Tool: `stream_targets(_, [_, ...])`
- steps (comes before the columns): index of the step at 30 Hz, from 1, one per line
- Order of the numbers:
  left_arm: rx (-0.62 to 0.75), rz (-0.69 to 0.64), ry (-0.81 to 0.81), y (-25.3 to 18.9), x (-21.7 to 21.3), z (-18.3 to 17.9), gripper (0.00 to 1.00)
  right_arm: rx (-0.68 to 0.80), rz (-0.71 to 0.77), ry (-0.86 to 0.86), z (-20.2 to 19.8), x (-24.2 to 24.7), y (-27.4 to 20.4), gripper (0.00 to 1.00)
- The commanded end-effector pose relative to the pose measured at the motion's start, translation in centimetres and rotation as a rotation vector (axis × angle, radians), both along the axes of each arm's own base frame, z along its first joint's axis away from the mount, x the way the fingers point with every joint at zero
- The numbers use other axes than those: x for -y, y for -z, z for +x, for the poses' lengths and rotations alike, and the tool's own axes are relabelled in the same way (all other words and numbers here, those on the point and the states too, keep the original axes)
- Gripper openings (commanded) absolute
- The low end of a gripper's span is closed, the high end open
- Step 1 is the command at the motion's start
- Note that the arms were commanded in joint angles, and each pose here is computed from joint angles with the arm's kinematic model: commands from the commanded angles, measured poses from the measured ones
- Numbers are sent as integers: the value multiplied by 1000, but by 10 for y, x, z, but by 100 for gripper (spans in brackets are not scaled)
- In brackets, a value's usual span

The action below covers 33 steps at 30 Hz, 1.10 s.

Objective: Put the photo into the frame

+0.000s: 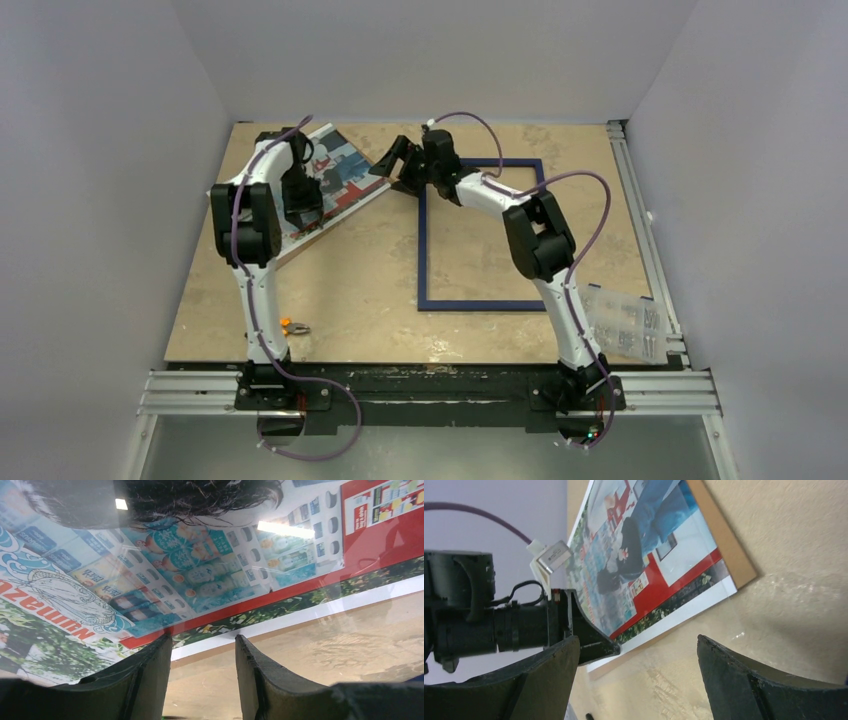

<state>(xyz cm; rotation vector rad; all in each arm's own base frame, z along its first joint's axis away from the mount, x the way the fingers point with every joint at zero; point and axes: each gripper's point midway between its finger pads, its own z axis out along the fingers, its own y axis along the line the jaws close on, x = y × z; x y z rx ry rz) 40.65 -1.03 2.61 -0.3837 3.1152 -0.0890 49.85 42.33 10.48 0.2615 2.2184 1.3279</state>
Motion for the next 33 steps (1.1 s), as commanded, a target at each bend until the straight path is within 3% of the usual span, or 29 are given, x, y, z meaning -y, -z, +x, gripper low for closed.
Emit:
stream_targets(1, [-94,7,18,11,0,-27,48,78,-204,63,20,19,-22,86])
stream_targets(6, [-103,32,29,8,-1,-37,47,91,-319,78,32,28,-15,86])
stream_targets(16, [-84,53,74,-7,8,-49,46,55,-358,37,23,30,6,86])
stream_targets(20, [36,-52,88,-32,26,-35,47,32,-358,6,12,29,13,86])
stream_targets(25, [218,-203,93,-68,46,-15,55,2,-367,-4,1,33,24,86])
stream_targets(30, [325,-151,14,-88,18,1,61,-29,-349,-34,-13,31,27,86])
stream_targets(33, [341,-51,-37,-89,-8,10,60,-51,-324,-56,-26,29,26,86])
